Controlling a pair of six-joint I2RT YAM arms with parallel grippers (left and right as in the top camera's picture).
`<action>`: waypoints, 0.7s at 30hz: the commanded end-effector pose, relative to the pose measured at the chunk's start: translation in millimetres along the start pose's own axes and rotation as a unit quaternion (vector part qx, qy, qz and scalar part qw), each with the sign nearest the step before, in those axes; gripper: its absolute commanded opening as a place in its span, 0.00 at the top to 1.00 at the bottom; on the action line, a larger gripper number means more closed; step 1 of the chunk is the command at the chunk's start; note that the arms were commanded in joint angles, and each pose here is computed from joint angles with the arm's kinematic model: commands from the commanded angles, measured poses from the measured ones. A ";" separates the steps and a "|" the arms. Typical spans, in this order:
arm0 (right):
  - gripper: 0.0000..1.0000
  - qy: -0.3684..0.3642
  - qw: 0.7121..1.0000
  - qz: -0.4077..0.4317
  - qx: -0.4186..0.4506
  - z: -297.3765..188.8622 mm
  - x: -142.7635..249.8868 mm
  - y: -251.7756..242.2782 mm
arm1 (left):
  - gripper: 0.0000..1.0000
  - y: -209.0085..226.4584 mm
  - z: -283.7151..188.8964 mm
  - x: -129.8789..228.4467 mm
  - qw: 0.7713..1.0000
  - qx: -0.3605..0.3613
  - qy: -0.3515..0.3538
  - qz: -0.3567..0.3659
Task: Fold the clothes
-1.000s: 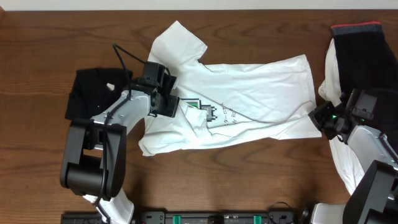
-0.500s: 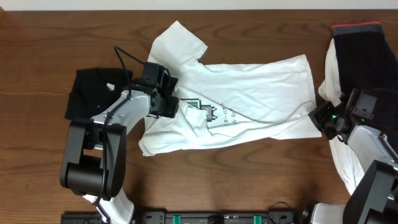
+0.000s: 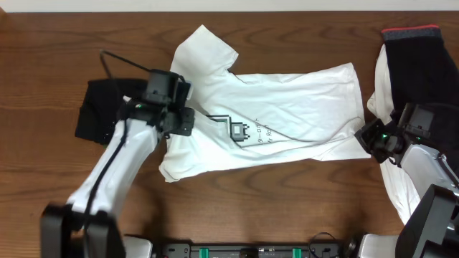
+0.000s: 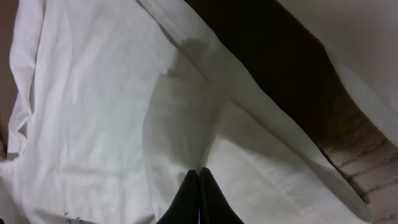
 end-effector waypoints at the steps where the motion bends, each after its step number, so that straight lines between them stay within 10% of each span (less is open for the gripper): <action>1: 0.99 0.007 0.999 -0.041 -0.012 0.2 -0.5 7.4 | 0.94 2.2 -27.9 -2.7 0.999 -0.030 -0.028 -0.010; 21: 0.99 -0.002 0.985 -0.142 -0.099 -1.7 -6.5 25.4 | 0.94 9.1 -71.0 -6.2 0.989 -0.103 -0.107 0.005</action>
Point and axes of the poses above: each gripper's point midway between its finger pads, its own z axis out along the fingers, its own y axis along the line the jaws close on, x = y × z, the point moved 10 cm from there along -z, back along the fingers, and after that the axes turned 5 degrees about z, right-handed, at the moved point
